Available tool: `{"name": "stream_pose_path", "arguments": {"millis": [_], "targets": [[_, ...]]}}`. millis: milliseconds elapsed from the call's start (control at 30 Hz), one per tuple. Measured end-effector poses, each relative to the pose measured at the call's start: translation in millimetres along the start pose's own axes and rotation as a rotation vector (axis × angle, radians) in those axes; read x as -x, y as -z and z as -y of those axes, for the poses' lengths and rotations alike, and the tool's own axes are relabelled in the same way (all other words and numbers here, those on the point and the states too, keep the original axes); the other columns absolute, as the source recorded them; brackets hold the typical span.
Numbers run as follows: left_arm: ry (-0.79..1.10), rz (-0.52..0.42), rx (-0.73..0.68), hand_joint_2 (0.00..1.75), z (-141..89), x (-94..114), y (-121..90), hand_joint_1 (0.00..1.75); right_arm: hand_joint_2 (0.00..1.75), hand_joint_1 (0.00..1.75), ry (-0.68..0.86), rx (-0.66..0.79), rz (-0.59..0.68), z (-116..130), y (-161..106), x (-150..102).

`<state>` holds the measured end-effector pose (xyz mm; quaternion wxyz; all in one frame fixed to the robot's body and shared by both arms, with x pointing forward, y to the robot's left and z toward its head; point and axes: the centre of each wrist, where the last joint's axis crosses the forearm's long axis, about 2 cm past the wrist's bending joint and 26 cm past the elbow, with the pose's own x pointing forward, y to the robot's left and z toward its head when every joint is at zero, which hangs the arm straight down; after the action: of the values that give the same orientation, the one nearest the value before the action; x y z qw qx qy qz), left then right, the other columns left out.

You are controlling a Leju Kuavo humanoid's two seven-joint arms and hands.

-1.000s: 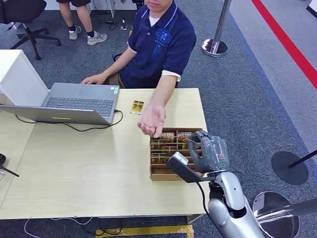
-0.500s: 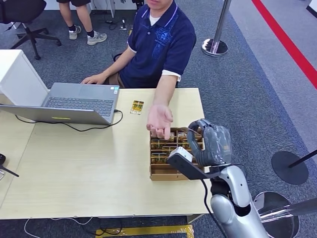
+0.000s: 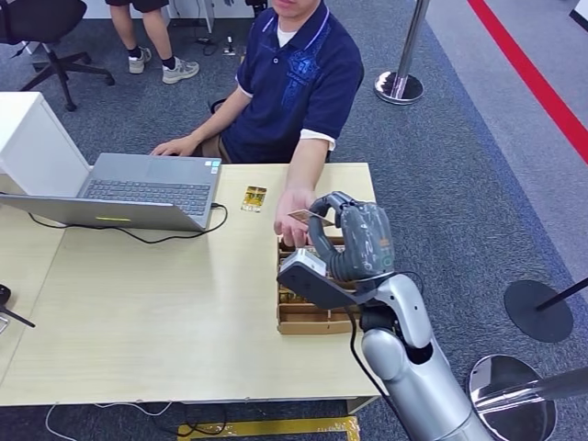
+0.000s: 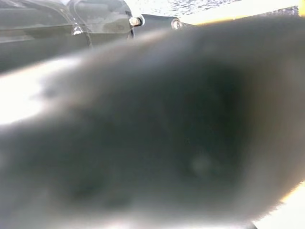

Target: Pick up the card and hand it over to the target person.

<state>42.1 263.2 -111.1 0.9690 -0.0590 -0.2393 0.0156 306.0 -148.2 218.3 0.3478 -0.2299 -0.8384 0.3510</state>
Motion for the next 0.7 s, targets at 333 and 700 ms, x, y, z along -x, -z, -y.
{"name": "stream_pose_path", "arguments": {"millis": [333, 700], "targets": [[0.022, 0.013, 0.014, 0.44, 0.2, -0.6, 0.3, 0.00, 1.75, 1.59, 0.010, -0.039, -0.004, -7.1, 0.4, 1.2], [-0.008, 0.006, 0.011, 0.00, -0.4, -1.5, 0.5, 0.00, 1.75, 0.22, 0.014, -0.049, -0.003, -9.6, 2.6, 2.2]]}}
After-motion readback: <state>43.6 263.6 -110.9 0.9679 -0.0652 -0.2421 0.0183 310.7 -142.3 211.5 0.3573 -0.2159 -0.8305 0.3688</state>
